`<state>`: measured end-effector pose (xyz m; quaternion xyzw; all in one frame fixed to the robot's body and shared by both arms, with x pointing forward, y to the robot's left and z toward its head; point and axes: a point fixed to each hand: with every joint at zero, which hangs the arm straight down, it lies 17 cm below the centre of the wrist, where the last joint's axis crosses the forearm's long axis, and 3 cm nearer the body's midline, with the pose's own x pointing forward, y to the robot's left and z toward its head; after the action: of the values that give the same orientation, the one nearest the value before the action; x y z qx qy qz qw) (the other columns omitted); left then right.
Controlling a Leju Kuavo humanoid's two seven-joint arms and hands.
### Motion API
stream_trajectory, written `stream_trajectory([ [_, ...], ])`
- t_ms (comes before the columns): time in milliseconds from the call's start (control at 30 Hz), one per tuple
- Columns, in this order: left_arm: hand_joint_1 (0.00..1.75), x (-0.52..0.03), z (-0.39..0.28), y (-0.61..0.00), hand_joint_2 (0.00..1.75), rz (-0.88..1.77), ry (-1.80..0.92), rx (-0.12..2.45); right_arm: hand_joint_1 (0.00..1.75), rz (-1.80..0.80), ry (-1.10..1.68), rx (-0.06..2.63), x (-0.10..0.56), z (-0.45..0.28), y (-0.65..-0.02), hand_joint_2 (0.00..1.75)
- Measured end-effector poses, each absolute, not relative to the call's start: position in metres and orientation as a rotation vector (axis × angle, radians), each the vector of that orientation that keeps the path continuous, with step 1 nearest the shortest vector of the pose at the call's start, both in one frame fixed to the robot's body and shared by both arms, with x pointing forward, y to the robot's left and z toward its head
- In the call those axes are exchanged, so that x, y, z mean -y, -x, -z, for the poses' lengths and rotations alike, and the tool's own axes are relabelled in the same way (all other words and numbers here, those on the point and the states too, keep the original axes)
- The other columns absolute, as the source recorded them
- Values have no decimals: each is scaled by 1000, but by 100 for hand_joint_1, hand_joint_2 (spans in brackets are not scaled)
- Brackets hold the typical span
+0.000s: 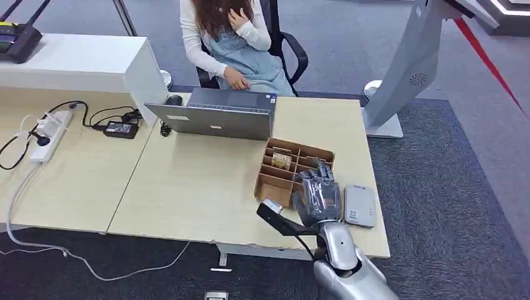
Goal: Pass the card to the sensor for recognition and then transmit it.
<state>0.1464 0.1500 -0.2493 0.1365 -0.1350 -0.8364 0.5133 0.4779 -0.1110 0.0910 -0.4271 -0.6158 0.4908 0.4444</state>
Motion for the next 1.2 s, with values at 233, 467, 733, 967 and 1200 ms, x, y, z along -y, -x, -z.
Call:
stream_trajectory([
  [233,0,-150,249,-147,0,2024,-331,324,80,-1238,1110,1504,122,-94,-487,175],
  [467,0,-150,249,-147,0,2024,-329,322,79,-1251,1138,1494,126,-96,-490,175],
  [733,0,-150,249,-147,0,2025,-329,320,82,-1253,1141,1481,129,-95,-491,175],
  [967,0,-150,249,-146,0,2025,-328,320,91,-1253,1135,1473,130,-93,-491,175],
  [1200,0,-150,249,-146,0,2026,-328,319,91,-1259,1129,1462,130,-92,-491,175],
])
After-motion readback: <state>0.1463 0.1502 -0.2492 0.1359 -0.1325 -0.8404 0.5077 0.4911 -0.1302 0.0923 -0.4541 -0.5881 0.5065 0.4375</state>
